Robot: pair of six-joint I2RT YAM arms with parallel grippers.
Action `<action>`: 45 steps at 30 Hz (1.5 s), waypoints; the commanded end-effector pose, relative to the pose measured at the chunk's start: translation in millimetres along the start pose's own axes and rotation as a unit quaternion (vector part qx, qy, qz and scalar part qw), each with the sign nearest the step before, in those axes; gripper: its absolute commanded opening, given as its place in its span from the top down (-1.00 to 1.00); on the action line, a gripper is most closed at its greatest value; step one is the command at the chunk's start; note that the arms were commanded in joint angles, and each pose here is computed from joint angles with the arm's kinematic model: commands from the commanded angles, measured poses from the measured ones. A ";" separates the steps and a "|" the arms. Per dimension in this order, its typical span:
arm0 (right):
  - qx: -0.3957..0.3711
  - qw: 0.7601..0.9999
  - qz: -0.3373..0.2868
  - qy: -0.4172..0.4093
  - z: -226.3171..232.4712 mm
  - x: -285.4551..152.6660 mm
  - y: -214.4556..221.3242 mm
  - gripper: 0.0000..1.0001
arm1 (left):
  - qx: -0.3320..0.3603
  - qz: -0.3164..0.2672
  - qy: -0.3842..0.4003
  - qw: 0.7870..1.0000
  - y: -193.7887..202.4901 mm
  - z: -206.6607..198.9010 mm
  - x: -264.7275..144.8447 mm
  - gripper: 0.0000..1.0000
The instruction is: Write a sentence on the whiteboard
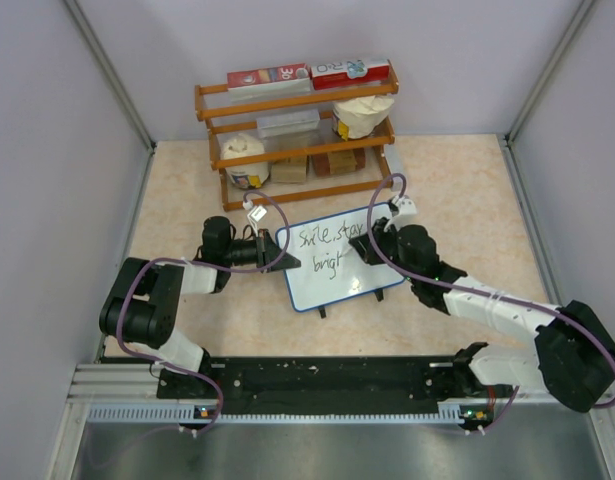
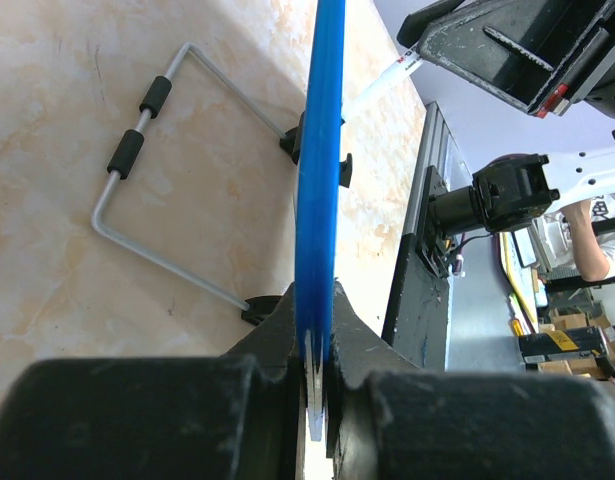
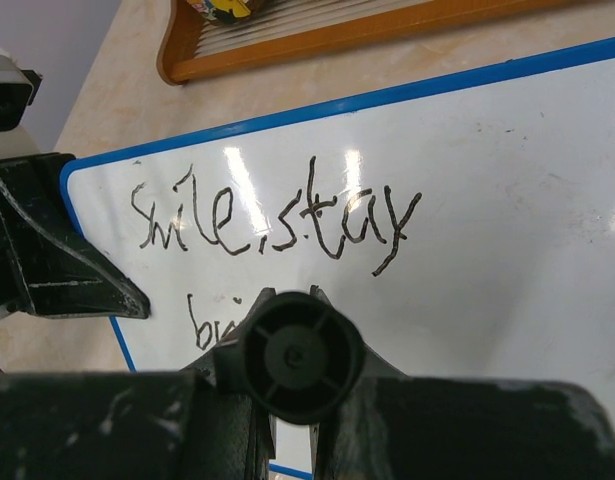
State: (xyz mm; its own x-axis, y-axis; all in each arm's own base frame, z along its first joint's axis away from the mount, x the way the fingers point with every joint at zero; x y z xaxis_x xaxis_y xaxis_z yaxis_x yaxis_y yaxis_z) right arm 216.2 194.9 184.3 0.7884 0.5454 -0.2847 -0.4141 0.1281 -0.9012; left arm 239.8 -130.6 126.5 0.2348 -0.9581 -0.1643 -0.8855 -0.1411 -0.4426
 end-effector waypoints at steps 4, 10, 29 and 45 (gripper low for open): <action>-0.007 1.000 -0.020 0.023 -7.3 -5.9 -6.4 1.00 | -0.001 -0.014 -0.036 0.999 3.2 12.0 0.8 1.00; -0.008 1.000 -0.006 0.020 -9.3 -6.5 0.9 1.00 | -0.001 -0.015 -0.036 0.999 3.0 11.7 0.8 1.00; -0.001 1.000 -0.011 -0.004 -4.2 -14.7 -3.3 1.00 | -0.001 -0.014 -0.037 0.999 3.5 11.9 0.6 1.00; 0.004 0.999 -0.051 -0.007 -0.2 -14.7 -27.2 1.00 | 0.000 -0.014 -0.035 0.999 3.1 11.1 1.0 1.00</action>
State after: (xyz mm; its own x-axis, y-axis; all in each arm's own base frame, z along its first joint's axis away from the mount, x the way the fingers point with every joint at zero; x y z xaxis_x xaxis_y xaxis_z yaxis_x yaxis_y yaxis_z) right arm 203.9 177.8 193.8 0.8005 0.5439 -0.2516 -0.3902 0.1545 -0.9077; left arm 239.9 -130.6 126.5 0.2349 -0.9581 -0.1642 -0.8852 -0.1411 -0.4433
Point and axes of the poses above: each gripper's point midway between its finger pads, its own x axis out along the fingers, its own z axis along the line the jaws close on, y = z × x, the point moved 10 cm from there along -x, back along the fingers, and after that the axes turned 11 degrees about -x, right-handed, at the moved point
